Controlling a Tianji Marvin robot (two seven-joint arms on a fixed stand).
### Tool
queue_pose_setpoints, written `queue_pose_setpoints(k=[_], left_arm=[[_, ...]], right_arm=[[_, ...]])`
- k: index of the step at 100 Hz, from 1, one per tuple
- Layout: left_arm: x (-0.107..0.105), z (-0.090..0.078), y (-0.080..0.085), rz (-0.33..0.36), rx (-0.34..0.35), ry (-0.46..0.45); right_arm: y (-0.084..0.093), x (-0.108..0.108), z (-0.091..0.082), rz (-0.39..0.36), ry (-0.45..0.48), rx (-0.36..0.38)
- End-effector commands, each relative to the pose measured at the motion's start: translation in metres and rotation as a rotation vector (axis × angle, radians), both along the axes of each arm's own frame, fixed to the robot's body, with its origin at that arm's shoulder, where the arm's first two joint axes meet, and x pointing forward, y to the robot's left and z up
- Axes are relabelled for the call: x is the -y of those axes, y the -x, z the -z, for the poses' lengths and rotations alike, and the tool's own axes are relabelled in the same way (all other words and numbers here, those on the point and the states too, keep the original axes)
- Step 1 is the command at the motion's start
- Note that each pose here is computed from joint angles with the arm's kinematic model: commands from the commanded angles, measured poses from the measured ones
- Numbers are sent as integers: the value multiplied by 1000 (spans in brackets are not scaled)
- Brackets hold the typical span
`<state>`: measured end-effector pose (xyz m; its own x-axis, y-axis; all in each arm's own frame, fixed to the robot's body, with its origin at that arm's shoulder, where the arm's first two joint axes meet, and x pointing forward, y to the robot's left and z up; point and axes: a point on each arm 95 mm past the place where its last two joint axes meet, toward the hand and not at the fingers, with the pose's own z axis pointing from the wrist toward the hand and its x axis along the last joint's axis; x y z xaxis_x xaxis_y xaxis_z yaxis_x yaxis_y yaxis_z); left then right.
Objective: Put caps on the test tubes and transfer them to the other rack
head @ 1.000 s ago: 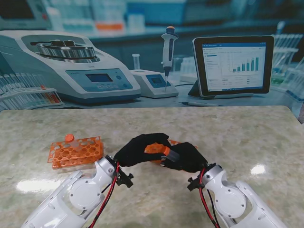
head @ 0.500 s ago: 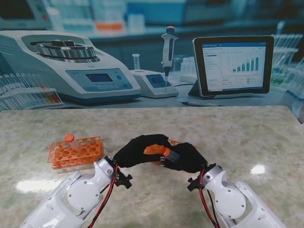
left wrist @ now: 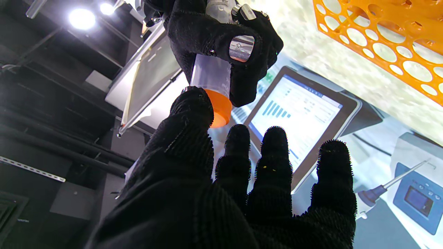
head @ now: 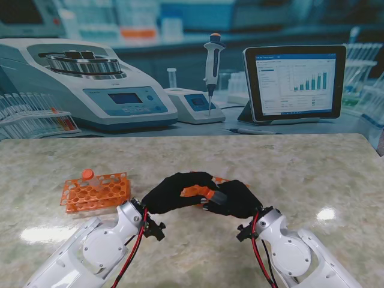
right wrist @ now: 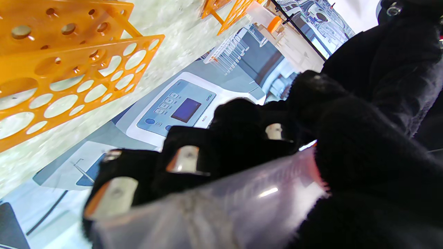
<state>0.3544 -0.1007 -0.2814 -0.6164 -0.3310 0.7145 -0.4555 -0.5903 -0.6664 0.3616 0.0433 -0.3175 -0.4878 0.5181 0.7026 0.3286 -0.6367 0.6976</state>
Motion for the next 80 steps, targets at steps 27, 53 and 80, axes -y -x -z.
queue_pose_setpoints(k=[27, 53, 80], left_arm=[[-2, 2, 5, 25, -3, -17], [-4, 0, 6, 32, -4, -15], [-2, -5, 7, 39, -2, 5]], right_arm=[[1, -3, -2, 1, -11, 1], [0, -3, -2, -1, -11, -2], [0, -3, -2, -1, -10, -3]])
